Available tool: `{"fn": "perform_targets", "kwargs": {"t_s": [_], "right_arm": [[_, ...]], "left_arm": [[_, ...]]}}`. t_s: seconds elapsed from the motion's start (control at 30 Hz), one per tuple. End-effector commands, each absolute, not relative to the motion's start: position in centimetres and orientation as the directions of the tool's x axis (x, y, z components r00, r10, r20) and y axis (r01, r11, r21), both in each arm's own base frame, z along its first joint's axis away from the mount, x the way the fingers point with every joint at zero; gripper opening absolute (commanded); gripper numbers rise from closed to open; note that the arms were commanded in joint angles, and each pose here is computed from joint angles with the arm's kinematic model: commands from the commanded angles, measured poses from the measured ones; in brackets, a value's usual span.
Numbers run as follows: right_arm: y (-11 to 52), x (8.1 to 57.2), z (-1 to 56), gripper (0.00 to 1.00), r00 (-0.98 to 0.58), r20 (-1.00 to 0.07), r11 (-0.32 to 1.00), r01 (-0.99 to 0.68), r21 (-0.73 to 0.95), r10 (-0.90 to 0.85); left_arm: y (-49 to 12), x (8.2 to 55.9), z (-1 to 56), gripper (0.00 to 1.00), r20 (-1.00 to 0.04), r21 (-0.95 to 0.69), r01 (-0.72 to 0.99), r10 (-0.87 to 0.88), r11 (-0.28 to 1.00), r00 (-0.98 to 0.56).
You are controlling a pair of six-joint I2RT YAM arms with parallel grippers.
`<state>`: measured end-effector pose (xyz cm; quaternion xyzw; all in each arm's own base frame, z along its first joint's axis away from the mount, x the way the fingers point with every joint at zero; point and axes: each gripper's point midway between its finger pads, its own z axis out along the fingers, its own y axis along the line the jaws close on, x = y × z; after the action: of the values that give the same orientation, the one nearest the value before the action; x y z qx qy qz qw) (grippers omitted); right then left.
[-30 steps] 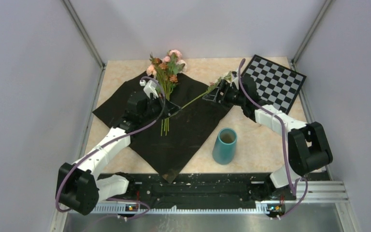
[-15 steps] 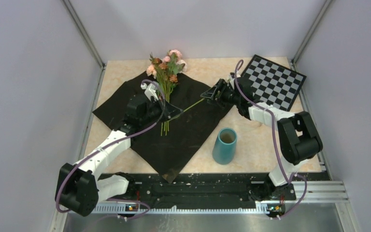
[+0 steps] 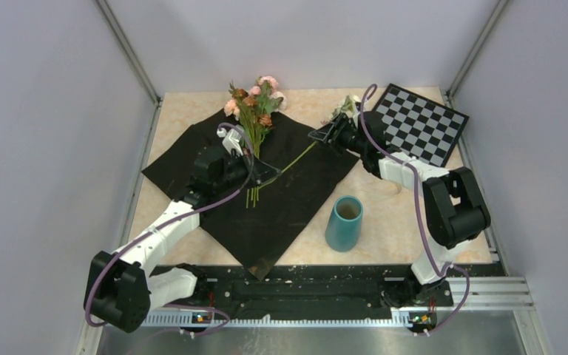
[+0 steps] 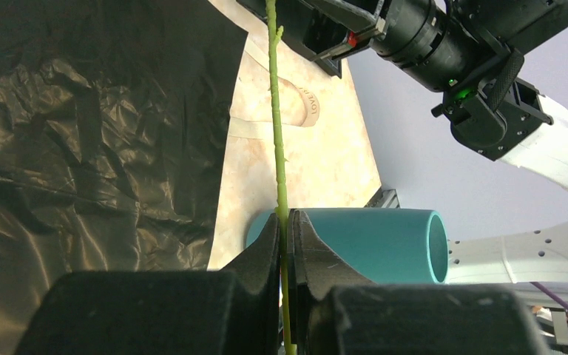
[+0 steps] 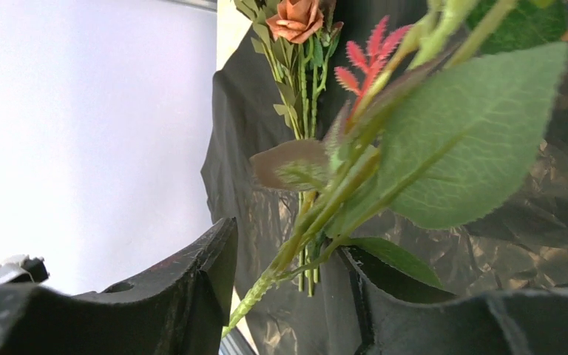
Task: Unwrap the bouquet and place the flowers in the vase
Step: Pick up the fake flower from the wrapping paper.
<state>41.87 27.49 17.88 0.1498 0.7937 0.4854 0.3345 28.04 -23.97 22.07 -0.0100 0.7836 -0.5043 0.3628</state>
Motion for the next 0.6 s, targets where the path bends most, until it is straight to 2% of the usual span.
{"fn": "perform_targets", "kwargs": {"t_s": [0.0, 0.4, 0.5, 0.57], "right_arm": [[28.4, 43.5, 21.2, 0.42, -0.680, -0.409, 0.427, -0.154, 0.891, 0.608], [28.4, 43.2, 23.6, 0.03, -0.661, -0.396, 0.368, -0.191, 0.910, 0.637], [28.2, 42.8, 24.9, 0.00, -0.645, -0.411, 0.359, -0.220, 0.907, 0.644], [28.1, 42.5, 26.0, 0.00, -0.633, -0.425, 0.348, -0.251, 0.903, 0.647]], "left_arm": [[-24.1, 27.2, 23.3, 0.00, -0.618, -0.768, 0.443, -0.350, 0.463, -0.704], [-24.0, 26.8, 22.7, 0.00, -0.635, -0.744, 0.462, -0.298, 0.482, -0.713], [-24.0, 26.9, 22.8, 0.17, -0.642, -0.735, 0.463, -0.290, 0.496, -0.709], [-24.0, 27.0, 22.9, 0.38, -0.647, -0.729, 0.466, -0.283, 0.502, -0.708]]}}
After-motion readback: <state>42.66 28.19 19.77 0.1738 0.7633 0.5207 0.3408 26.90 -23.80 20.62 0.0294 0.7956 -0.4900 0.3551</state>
